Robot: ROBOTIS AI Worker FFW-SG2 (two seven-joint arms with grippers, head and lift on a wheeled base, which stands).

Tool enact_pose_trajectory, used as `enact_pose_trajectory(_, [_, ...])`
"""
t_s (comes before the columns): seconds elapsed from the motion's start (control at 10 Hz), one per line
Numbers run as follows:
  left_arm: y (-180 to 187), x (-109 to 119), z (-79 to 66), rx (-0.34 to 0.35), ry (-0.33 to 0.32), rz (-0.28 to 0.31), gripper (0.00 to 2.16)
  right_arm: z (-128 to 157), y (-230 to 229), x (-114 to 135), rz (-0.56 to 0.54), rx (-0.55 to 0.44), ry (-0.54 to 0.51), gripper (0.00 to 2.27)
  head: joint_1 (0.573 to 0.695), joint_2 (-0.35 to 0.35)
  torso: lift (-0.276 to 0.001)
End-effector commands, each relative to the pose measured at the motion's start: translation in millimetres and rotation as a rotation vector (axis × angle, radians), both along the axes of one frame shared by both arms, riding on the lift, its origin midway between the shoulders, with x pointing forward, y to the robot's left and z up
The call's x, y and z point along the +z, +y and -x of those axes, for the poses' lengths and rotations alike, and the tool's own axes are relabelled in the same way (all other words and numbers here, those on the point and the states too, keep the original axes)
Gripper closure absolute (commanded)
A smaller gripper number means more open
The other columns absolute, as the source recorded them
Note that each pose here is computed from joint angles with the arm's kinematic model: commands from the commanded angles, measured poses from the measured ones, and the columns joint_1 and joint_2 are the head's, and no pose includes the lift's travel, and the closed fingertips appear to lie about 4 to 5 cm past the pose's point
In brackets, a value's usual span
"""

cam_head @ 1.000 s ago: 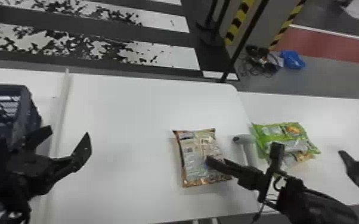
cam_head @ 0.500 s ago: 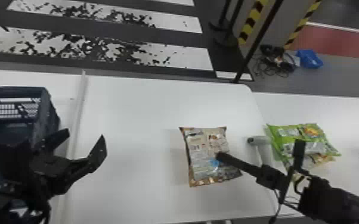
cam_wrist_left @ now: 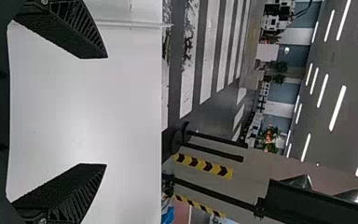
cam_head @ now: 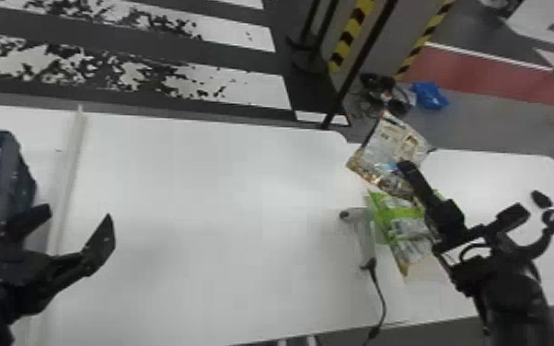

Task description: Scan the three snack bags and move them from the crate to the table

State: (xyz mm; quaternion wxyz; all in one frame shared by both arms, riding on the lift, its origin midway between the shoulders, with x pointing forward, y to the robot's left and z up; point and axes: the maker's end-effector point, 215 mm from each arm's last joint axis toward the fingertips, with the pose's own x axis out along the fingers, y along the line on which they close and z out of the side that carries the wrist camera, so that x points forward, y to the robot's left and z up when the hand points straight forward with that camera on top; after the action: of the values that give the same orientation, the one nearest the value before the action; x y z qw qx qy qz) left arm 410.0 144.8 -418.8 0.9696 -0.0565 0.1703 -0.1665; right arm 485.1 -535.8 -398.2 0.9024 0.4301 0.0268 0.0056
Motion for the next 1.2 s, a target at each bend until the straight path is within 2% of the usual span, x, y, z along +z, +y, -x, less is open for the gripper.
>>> enact_pose_trajectory(0.0, [-1,2,-2.4,0.0,-0.006,0.001,0.03,10,-81,-10,0.093,-0.27,0.025,2.24,0.695,-0.35,-0.062])
enact_pose_trajectory(0.2, [0,5,-3.4,0.0,-0.013,0.002,0.03,14,-115,-45,0.252,-0.401,0.223,2.24,0.695,-0.35,-0.062])
enact_pose_trajectory(0.3, [0,5,-3.4,-0.002,-0.015,0.002,0.03,11,-129,-51,0.332,-0.45,0.278,2.17,0.695,-0.35,-0.062])
enact_pose_trajectory(0.4, [1,6,-2.2,-0.001,-0.023,0.003,0.03,10,-143,-62,0.337,-0.451,0.326,2.15,0.695,-0.35,-0.062])
enact_pose_trajectory(0.5, [1,7,-1.9,-0.001,-0.027,0.008,0.03,13,-145,-76,0.343,-0.438,0.372,2.01,0.695,-0.35,-0.062])
enact_pose_trajectory(0.6, [1,4,-1.3,0.0,-0.021,0.008,0.03,16,-138,-93,0.349,-0.423,0.431,1.37,0.695,-0.35,-0.062])
enact_pose_trajectory(0.7, [1,4,-1.4,0.002,-0.021,0.011,0.03,20,-129,-113,0.352,-0.404,0.511,0.07,0.695,-0.35,-0.062])
enact_pose_trajectory(0.8, [0,4,-1.4,0.0,-0.022,0.012,0.03,28,-126,-123,0.373,-0.406,0.578,0.0,0.695,-0.35,-0.062])
enact_pose_trajectory(0.9, [-2,5,-1.5,-0.002,-0.023,0.013,0.03,35,-129,-111,0.441,-0.461,0.613,0.05,0.695,-0.35,-0.062])
enact_pose_trajectory(1.1, [-5,4,-1.1,-0.004,-0.019,0.013,0.03,39,-121,-81,0.502,-0.474,0.575,0.06,0.695,-0.35,-0.062])
